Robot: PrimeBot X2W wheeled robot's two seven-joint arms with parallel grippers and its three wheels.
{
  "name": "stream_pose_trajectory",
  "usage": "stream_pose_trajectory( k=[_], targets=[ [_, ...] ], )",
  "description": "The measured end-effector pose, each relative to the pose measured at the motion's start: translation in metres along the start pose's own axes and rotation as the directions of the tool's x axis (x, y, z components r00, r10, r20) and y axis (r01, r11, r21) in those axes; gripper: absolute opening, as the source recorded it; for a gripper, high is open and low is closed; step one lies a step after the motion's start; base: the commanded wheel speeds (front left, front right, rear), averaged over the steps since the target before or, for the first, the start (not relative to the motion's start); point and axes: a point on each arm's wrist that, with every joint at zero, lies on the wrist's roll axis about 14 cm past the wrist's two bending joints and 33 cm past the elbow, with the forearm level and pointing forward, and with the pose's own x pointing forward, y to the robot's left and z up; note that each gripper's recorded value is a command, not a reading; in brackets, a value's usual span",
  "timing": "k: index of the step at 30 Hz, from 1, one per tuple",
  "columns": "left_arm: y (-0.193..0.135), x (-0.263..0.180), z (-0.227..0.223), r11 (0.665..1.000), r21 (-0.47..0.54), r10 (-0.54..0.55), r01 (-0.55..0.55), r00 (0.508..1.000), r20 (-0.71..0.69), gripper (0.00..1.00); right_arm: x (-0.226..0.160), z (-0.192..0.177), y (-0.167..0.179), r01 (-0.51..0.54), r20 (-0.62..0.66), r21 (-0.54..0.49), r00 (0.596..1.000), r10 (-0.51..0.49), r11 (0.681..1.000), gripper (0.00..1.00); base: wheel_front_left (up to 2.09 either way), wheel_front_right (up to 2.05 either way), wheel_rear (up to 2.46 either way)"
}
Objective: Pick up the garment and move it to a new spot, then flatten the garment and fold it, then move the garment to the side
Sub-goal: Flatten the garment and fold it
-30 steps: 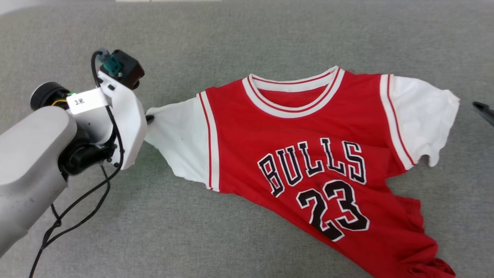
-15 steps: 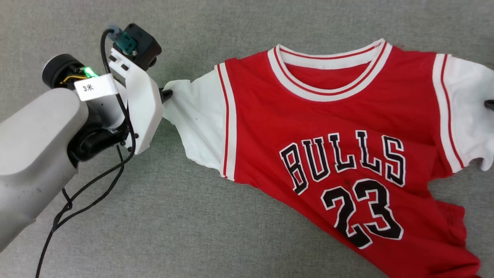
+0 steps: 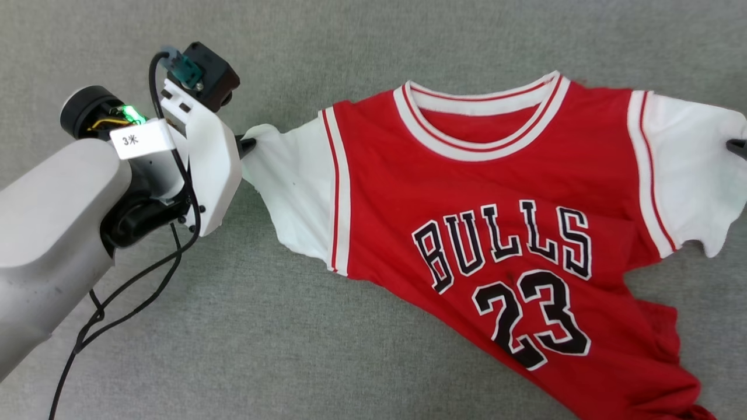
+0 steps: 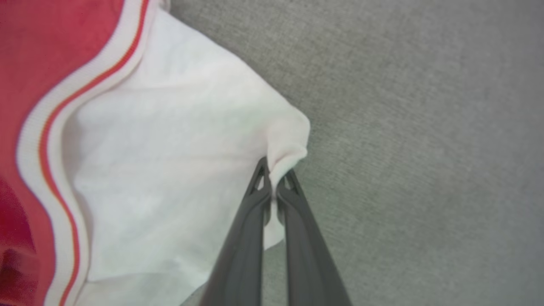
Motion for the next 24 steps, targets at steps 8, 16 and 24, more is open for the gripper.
stream_pose_trajectory(
  k=[8, 16, 24],
  targets=[
    [-0.007, -0.047, 0.047, 0.997, 0.068, 0.020, -0.034, 0.981, 0.195, 0.00, -0.072, 0.045, -0.003, 0.053, 0.287, -0.041, 0.957, -0.039, 0.998, 0.00, 0.00, 0.00, 0.00],
    [-0.009, -0.102, 0.117, 0.980, 0.146, 0.058, -0.136, 0.896, 0.441, 0.00, -0.149, 0.085, -0.015, 0.128, 0.518, -0.040, 0.850, -0.089, 0.991, 0.00, 0.00, 0.00, 0.00],
    [-0.004, -0.146, 0.207, 0.953, 0.178, 0.069, -0.244, 0.749, 0.659, 0.00, -0.214, 0.156, -0.038, 0.285, 0.734, -0.026, 0.656, -0.175, 0.958, 0.00, 0.00, 0.00, 0.00]
  ],
)
